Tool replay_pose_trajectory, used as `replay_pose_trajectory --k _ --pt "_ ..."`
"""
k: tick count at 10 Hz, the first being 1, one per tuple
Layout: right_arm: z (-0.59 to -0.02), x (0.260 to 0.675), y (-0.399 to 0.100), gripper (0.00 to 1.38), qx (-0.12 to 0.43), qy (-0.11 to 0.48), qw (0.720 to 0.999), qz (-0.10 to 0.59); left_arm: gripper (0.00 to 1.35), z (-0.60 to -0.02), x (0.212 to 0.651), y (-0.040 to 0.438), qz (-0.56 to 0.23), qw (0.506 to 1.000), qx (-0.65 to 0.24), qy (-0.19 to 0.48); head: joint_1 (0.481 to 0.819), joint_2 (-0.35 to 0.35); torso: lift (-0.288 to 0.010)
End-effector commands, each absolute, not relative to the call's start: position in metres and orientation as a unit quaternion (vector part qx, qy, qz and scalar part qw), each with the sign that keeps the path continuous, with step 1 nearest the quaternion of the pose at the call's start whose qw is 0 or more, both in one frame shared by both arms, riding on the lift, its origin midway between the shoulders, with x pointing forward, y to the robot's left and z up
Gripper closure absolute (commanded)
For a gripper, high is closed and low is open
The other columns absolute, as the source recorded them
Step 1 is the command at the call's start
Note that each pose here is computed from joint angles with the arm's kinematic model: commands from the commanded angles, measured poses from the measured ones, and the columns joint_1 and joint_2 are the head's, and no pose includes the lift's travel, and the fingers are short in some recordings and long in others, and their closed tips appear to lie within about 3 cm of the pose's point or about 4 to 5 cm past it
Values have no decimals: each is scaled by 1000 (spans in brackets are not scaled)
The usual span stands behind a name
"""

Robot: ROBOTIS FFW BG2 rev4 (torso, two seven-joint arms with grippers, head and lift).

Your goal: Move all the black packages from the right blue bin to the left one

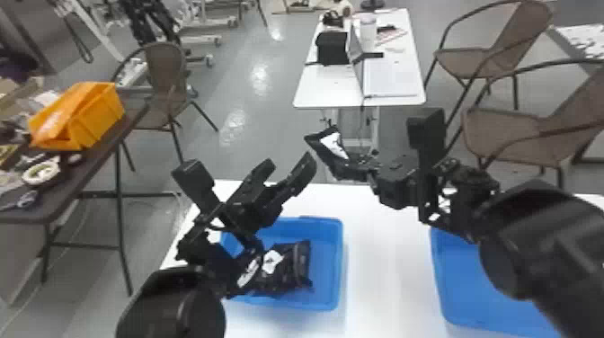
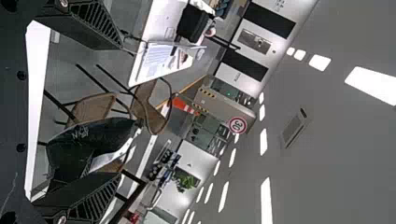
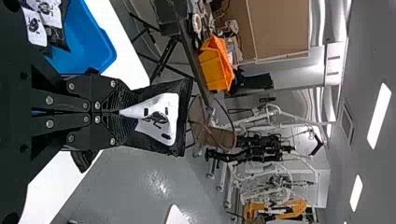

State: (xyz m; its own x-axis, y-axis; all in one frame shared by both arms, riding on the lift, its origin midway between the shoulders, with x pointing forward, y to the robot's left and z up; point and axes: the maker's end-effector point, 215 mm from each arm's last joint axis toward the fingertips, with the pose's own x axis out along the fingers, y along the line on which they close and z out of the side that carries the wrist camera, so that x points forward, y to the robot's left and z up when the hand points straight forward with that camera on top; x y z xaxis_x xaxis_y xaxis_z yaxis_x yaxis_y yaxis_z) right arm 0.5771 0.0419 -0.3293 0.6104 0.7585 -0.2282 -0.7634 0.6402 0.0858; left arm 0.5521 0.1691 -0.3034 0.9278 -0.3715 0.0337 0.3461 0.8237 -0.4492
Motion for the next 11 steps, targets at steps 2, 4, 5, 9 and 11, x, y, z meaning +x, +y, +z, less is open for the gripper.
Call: replay_pose_trajectory --k 2,4,5,9,11 --pt "-323 569 66 1150 -3 119 886 449 51 -300 561 160 -195 953 -230 24 671 208 0" --pt "-322 559 86 1151 2 121 875 469 51 -297 568 157 -199 953 -228 17 666 217 0" --pt "-324 555 91 1151 3 123 871 476 51 -298 570 157 -200 953 -226 18 663 224 0" --pt "-322 555 93 1151 2 120 869 479 242 -312 572 164 -192 953 -232 37 665 242 0" --pt "-321 556 93 1151 3 119 870 479 1211 -316 571 153 -196 950 -235 50 670 243 0"
